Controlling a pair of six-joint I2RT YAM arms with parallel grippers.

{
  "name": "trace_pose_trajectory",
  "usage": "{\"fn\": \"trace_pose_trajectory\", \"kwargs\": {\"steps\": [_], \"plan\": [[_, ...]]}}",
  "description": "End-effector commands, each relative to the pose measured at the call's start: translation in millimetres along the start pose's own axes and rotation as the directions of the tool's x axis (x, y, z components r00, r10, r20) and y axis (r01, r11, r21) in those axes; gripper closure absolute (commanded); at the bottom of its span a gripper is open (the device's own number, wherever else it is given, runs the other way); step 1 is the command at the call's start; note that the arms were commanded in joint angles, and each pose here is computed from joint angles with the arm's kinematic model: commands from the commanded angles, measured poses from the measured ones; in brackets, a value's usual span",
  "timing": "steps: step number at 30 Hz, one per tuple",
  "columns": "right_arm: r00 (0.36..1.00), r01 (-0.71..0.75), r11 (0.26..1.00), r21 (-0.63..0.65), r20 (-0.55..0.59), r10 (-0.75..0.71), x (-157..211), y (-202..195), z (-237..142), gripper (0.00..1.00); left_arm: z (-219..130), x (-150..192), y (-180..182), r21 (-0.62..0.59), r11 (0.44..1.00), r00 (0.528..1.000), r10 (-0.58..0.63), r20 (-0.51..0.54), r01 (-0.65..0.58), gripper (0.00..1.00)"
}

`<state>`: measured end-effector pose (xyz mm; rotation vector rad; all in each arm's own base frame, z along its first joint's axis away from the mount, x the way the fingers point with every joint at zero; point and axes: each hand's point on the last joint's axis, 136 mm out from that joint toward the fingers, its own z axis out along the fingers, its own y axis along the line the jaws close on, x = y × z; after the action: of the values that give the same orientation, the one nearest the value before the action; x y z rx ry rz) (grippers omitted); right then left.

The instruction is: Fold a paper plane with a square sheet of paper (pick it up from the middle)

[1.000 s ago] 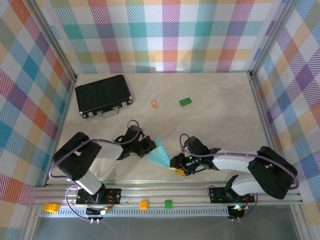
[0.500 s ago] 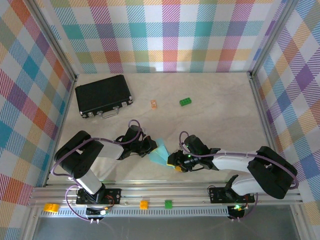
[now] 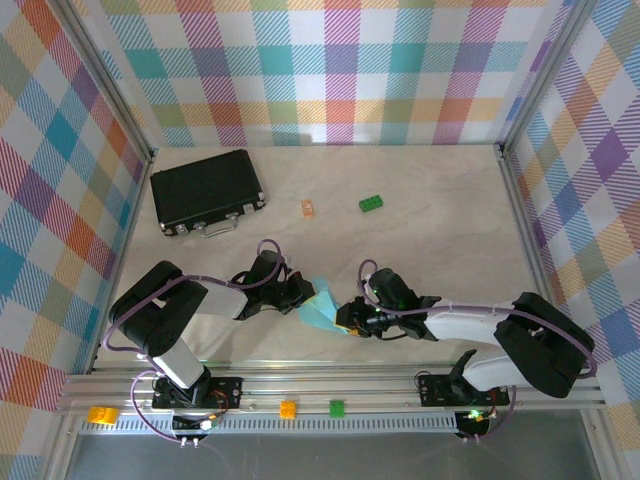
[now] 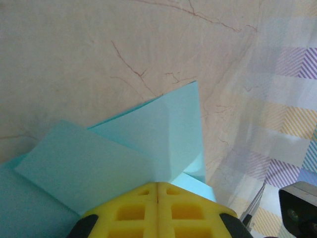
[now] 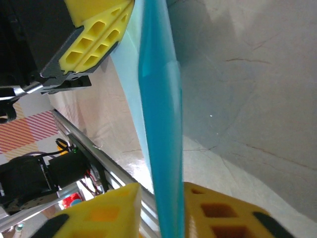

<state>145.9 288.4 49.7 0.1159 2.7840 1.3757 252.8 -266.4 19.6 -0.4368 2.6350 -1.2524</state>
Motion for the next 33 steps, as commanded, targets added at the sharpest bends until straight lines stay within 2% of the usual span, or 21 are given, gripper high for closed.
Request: {"fn": "trace_pose_trajectory", "kwargs": {"steps": [1, 5, 11, 13, 20, 25, 29, 32, 33], "plan": [[1.000, 0.028, 1.000, -0.001, 0.008, -0.028, 2.0, -4.0, 0.6, 0.83, -4.4, 10.6, 22.1, -0.073, 0.997, 0.999, -0.034, -0.020, 0.033, 1.00], [0.997, 0.070, 0.997, 0.013, 0.017, -0.071, 1.5, -2.9, -4.3, 0.91, -12.8, 5.5, 2.1, -0.023, 1.000, 1.000, 0.001, 0.002, 0.000, 0.98], [0.982, 0.176, 0.980, 0.096, 0.053, -0.182, -2.8, -4.0, -21.3, 0.95, -48.1, -6.8, -35.2, 0.020, 0.994, 0.990, 0.100, 0.103, -0.103, 0.76], [0.969, 0.225, 0.961, 0.159, 0.070, -0.238, -7.3, -5.8, -30.9, 0.95, -63.2, -10.0, -42.5, 0.016, 0.990, 0.980, 0.137, 0.147, -0.141, 0.70], [0.892, 0.373, 0.848, 0.376, 0.106, -0.439, -28.7, -2.1, -68.8, 0.97, -94.7, -11.1, -43.8, -0.014, 0.979, 0.953, 0.199, 0.229, -0.201, 0.63], [0.791, 0.420, 0.669, 0.614, 0.115, -0.601, -49.7, 1.6, -105.9, 0.98, -110.1, -12.2, -36.1, -0.039, 0.977, 0.935, 0.213, 0.283, -0.211, 0.59], [0.697, 0.412, 0.444, 0.796, 0.038, -0.716, -61.3, 2.3, -129.7, 0.99, -125.3, -16.9, -29.7, -0.081, 0.974, 0.917, 0.226, 0.329, -0.211, 0.53], [0.663, 0.336, 0.252, 0.907, -0.038, -0.748, -70.8, 2.2, -147.5, 0.99, -137.5, -20.7, -22.9, -0.132, 0.970, 0.904, 0.241, 0.354, -0.206, 0.53], [0.655, 0.321, 0.191, 0.928, -0.072, -0.752, -71.4, 3.5, -149.3, 0.98, -142.0, -21.9, -19.2, -0.151, 0.968, 0.900, 0.241, 0.364, -0.198, 0.49]]}}
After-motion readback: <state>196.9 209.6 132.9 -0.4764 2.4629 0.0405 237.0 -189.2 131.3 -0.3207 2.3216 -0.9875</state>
